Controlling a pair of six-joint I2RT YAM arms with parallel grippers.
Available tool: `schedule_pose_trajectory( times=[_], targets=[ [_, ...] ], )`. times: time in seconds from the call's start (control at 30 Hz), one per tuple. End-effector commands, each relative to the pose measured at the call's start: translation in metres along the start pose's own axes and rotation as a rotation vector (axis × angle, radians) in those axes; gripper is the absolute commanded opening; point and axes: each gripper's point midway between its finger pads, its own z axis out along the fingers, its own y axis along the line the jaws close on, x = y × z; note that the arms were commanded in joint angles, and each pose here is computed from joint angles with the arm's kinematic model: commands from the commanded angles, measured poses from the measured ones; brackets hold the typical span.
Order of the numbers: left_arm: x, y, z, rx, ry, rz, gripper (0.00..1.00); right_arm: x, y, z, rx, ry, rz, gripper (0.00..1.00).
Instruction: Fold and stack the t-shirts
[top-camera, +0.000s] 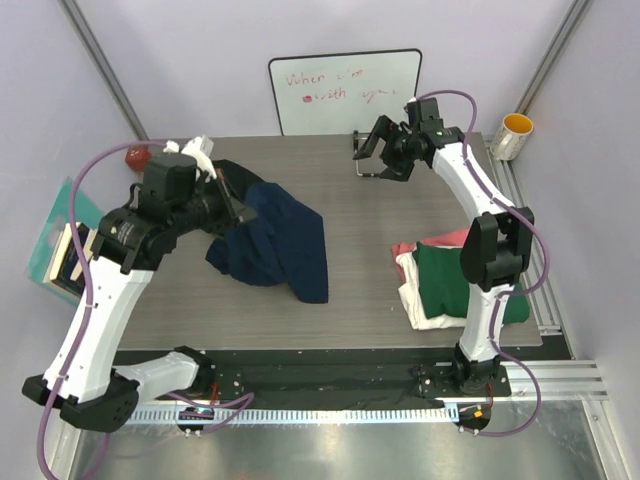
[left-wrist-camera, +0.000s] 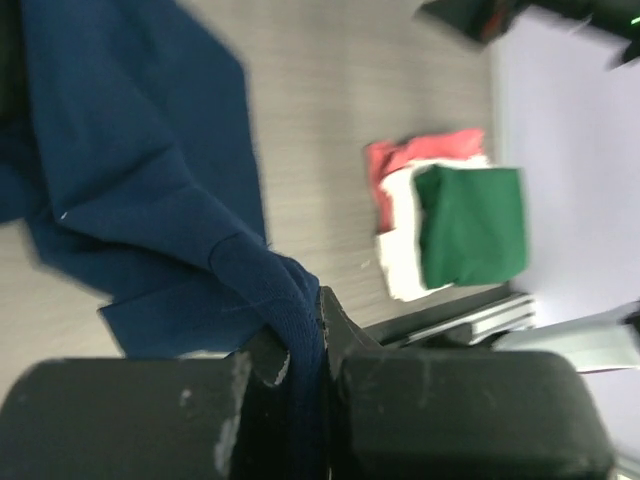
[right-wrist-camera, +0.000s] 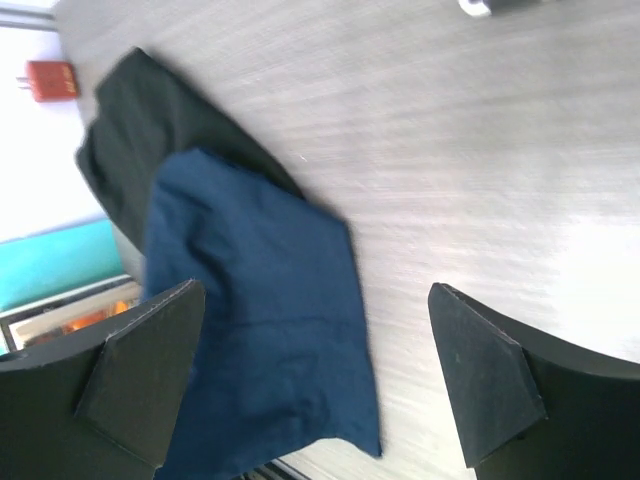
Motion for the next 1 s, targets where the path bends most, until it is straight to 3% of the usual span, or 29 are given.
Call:
schedule_pose_trajectory(
  times=[0.0, 0.1, 0.2, 0.23, 0.27, 0.3, 0.37, 0.5, 0.73, 0.97],
  targets=[
    [0.024, 0.038, -0.014, -0.117, 0.0, -0.006, 0.0, -0.013, 0.051, 0.01, -0.129, -0.025, -0.044, 1.0],
    [0.045, 0.068, 0.0, -0.207, 0.026, -0.001, 0.0, -0.011, 0.099, 0.023, -0.226, -0.014, -0.086, 0.99],
    [0.058, 0.083, 0.013, -0.244, 0.053, 0.003, 0.01, 0.003, 0.117, 0.042, -0.253, 0.027, -0.064, 0.99],
    [0.058, 0.083, 0.014, -0.241, 0.056, 0.012, 0.13, 0.008, 0.118, 0.045, -0.26, 0.044, -0.056, 0.99],
    [0.055, 0.081, 0.013, -0.238, 0.053, 0.021, 0.56, 0.011, 0.118, 0.048, -0.261, 0.053, -0.052, 0.99],
    [0.049, 0.08, 0.01, -0.242, 0.037, 0.04, 0.72, 0.018, 0.115, 0.051, -0.249, 0.069, -0.047, 0.99],
    [0.021, 0.082, -0.005, -0.297, -0.068, 0.08, 0.85, 0.023, 0.108, 0.052, -0.233, 0.078, -0.04, 0.99],
    [-0.022, 0.092, -0.014, -0.394, -0.215, 0.133, 0.81, 0.039, 0.09, 0.056, -0.196, 0.117, -0.02, 0.99],
    [-0.077, 0.162, 0.08, -0.493, -0.236, -0.048, 0.77, 0.06, 0.076, 0.044, -0.17, 0.164, -0.013, 0.99],
    [-0.07, 0.253, 0.198, -0.636, -0.038, -0.157, 0.77, 0.077, 0.051, 0.021, -0.12, 0.193, -0.012, 0.99]
  ],
)
